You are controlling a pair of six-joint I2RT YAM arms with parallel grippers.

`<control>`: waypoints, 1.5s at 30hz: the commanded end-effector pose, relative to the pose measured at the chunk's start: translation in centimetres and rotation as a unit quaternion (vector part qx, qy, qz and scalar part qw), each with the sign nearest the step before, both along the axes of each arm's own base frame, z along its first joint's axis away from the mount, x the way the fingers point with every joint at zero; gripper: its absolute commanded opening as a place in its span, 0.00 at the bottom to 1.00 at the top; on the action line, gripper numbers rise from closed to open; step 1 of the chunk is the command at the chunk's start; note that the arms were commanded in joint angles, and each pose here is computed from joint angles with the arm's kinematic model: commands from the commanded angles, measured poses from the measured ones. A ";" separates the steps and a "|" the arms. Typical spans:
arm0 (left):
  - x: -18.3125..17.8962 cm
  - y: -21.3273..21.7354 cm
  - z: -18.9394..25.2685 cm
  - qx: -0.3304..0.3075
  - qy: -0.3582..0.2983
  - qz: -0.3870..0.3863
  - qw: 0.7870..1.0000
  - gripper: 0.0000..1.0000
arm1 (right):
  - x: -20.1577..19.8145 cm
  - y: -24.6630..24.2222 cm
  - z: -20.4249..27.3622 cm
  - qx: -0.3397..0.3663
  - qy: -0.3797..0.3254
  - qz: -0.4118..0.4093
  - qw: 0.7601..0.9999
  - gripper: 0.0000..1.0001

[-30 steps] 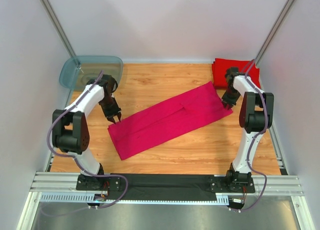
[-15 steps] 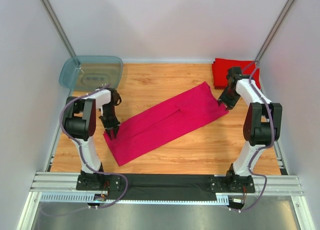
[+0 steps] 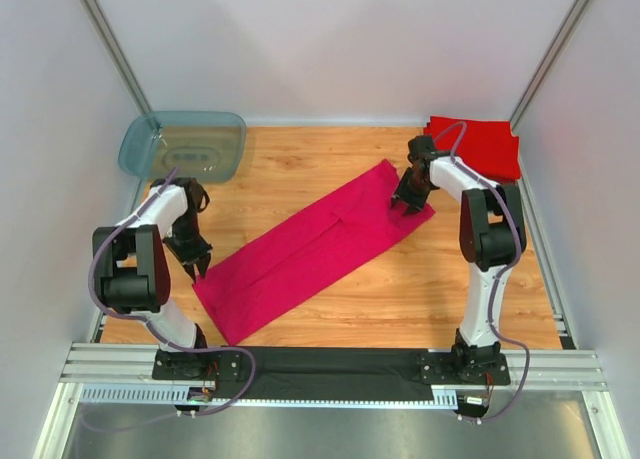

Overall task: Fold and stack the t-shirts
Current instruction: Fold the tshirt

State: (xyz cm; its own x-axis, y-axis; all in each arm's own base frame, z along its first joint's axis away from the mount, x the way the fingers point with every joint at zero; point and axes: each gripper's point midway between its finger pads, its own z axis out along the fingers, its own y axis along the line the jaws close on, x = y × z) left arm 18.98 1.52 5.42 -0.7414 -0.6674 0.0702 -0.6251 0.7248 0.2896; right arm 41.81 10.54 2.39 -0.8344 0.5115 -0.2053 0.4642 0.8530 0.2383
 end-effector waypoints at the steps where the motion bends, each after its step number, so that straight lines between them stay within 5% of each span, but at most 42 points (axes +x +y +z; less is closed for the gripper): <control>1: 2.9 0.7 3.4 0.023 -0.061 0.004 0.998 0.33 | 3.3 -0.5 -1.2 -0.014 -0.012 0.003 1.000 0.42; 8: 7.8 1.2 7.3 0.027 -0.155 -0.024 0.987 0.33 | 11.9 1.2 -1.1 -0.005 -0.067 0.101 0.993 0.42; 12: 9.7 -2.6 5.7 -0.080 -0.178 -0.072 0.978 0.33 | 17.9 0.5 0.4 0.014 -0.142 0.101 0.985 0.44; 19: 8.7 -8.5 3.0 -0.144 -0.148 -0.170 0.964 0.33 | 19.4 2.0 7.4 0.108 -0.236 0.125 0.958 0.51; 25: 7.5 -7.6 0.9 -0.131 -0.089 -0.178 0.971 0.33 | 12.5 2.5 13.3 0.090 -0.199 0.098 0.971 0.52; 28: 7.0 -7.2 -0.3 -0.129 -0.079 -0.200 0.968 0.35 | 5.1 3.2 13.1 0.072 -0.113 0.058 0.989 0.52; 29: 7.4 -7.3 -0.5 -0.129 -0.089 -0.204 0.966 0.38 | 1.1 4.5 10.5 0.069 -0.054 0.060 0.994 0.53; 34: 7.5 -7.9 -0.7 -0.147 -0.083 -0.201 0.965 0.39 | -9.9 10.9 10.4 0.076 -0.001 0.066 0.995 0.54; 38: 9.5 -7.4 1.9 -0.133 -0.144 -0.198 0.960 0.39 | -18.2 17.5 9.3 0.075 0.041 0.092 0.992 0.53; 45: 9.5 -6.1 1.1 -0.171 -0.152 -0.136 0.964 0.39 | -25.7 24.6 7.6 0.030 0.041 0.132 0.990 0.52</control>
